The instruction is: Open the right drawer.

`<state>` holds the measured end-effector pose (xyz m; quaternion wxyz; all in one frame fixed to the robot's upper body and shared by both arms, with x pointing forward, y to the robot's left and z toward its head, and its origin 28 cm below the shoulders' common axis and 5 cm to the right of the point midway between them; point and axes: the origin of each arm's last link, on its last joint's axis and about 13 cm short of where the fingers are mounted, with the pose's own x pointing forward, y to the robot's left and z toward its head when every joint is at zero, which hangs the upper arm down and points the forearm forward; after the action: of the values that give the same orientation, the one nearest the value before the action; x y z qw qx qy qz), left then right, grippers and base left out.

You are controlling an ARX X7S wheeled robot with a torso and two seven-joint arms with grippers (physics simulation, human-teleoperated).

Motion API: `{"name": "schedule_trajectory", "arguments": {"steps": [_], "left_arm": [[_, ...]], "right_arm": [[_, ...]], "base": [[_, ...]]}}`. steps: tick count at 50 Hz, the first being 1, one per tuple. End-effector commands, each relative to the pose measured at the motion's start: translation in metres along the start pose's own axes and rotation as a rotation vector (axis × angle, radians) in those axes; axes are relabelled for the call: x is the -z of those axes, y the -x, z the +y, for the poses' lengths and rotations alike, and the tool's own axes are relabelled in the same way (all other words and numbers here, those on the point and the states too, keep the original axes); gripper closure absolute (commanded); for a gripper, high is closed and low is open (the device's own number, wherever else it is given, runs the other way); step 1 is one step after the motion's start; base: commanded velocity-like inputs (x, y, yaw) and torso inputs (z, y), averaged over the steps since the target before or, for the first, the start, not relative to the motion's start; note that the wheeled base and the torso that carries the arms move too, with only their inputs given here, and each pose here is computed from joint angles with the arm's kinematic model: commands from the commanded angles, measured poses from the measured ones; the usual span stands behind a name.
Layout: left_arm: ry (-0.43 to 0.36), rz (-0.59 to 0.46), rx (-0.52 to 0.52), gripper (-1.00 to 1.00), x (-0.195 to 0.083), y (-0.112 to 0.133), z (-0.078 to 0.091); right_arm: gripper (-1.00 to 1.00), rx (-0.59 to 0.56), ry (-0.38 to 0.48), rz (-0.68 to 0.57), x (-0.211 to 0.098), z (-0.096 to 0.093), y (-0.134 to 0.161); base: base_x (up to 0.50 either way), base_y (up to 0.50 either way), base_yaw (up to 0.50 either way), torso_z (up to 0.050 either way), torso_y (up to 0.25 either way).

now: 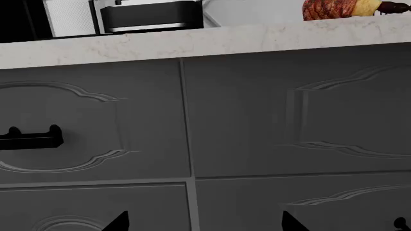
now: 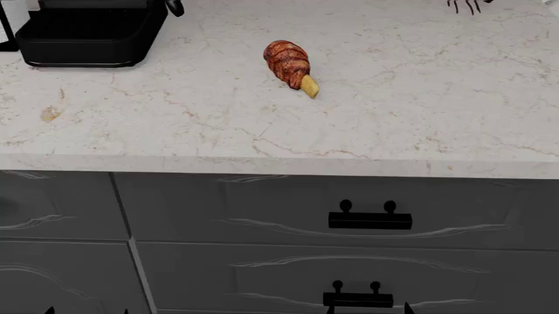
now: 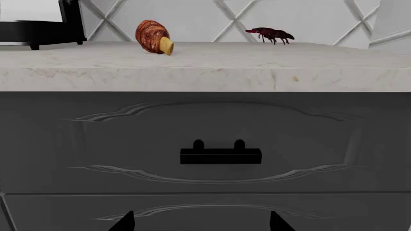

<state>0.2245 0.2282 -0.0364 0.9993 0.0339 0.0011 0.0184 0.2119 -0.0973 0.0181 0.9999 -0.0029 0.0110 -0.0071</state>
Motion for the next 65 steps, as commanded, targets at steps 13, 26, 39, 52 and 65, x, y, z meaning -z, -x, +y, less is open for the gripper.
{"name": "schedule_trajectory", "arguments": {"steps": [13,26,39,52,65], "left_arm": [[0.026,-0.023,0.014,-1.0,0.005,0.001,-0.001],[0.0,-0.046,0.033,-1.0,-0.006,0.005,-0.005],[0.002,-0.039,0.032,-1.0,-0.004,0.005,-0.004],[0.04,-0.022,0.027,-1.0,-0.063,0.017,-0.016],[0.021,-0.023,0.021,-1.0,-0.051,0.014,-0.015]], "right_arm": [[-1.0,-0.007,0.002,-0.009,-0.001,0.0,-0.001],[-1.0,-0.009,0.004,-0.007,-0.001,0.001,0.0],[-1.0,-0.009,0.004,-0.006,-0.001,0.001,0.0],[-1.0,-0.01,0.004,-0.009,0.002,0.0,-0.001],[-1.0,-0.009,0.004,-0.009,0.001,0.0,-0.001]], "base": [[0.0,-0.01,0.0,0.0,0.0],[0.0,0.0,0.0,0.0,-0.041],[0.0,0.0,0.0,0.0,-0.225],[0.0,0.0,0.0,0.0,-0.225],[0.0,0.0,0.0,0.0,-0.178]]}}
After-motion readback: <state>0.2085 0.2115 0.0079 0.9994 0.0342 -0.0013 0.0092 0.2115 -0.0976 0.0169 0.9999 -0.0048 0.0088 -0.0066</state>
